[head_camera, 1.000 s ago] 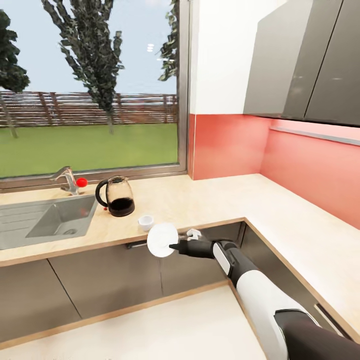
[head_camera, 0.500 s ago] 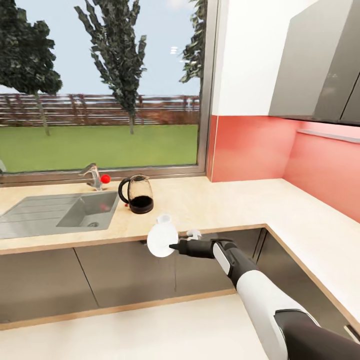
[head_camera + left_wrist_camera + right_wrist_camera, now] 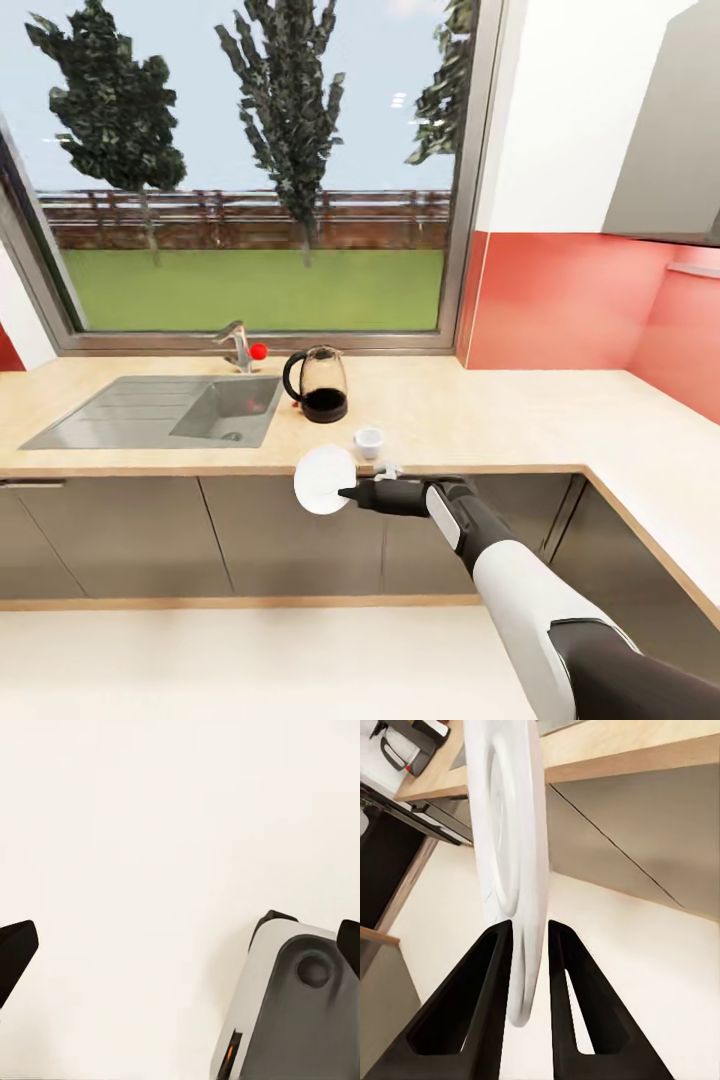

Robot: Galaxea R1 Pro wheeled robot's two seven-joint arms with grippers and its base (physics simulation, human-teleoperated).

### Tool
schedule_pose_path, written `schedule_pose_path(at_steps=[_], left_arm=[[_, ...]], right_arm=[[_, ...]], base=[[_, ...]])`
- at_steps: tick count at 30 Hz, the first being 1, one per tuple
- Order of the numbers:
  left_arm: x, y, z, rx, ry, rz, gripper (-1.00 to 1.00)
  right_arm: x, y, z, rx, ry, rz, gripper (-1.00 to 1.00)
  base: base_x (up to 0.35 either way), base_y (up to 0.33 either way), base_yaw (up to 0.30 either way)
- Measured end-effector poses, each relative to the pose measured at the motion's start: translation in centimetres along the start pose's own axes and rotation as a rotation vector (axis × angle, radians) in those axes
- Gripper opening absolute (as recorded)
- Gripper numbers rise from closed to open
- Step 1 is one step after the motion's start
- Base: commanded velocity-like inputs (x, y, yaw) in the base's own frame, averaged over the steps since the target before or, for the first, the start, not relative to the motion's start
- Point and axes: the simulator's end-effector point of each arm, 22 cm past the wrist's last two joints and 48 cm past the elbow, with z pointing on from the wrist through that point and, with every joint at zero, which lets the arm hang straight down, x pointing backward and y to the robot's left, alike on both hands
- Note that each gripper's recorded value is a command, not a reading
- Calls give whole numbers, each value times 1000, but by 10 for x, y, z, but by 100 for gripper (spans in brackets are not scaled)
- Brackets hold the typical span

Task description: Set up a coffee station on the kitchen countertop: keep the coffee maker on the countertop, move the bottle of coffee from the kitchen shelf to the counter next to the coffee maker, place a paper coffee filter on top of the coffee maker, put the saucer next to the coffee maker with the coffee cup on the saucer, and place the electric kettle next to the coffee maker.

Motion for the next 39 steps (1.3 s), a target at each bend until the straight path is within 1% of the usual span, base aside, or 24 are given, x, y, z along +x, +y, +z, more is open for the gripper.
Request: schedule_pose_path(at_steps=[5, 9, 14, 28, 39], left_arm=[[1, 0, 0, -3, 3, -1, 100], [4, -6, -1, 1, 7, -4, 100], [4, -8, -1, 2, 6, -6, 100], [3, -9, 0, 5, 1, -8, 100], [1, -10, 0, 6, -4, -10, 100]], right_arm=[[0, 0, 0, 0, 0, 0, -100], [0, 0, 0, 0, 0, 0, -100], [-1, 2, -1, -1, -2, -2, -100], [-3, 4, -2, -1, -4, -7, -100], [-4, 6, -3, -2, -6, -9, -100]], base=[[0, 0, 278], [0, 0, 278], [53, 48, 278], [213, 229, 278], [135, 314, 278]])
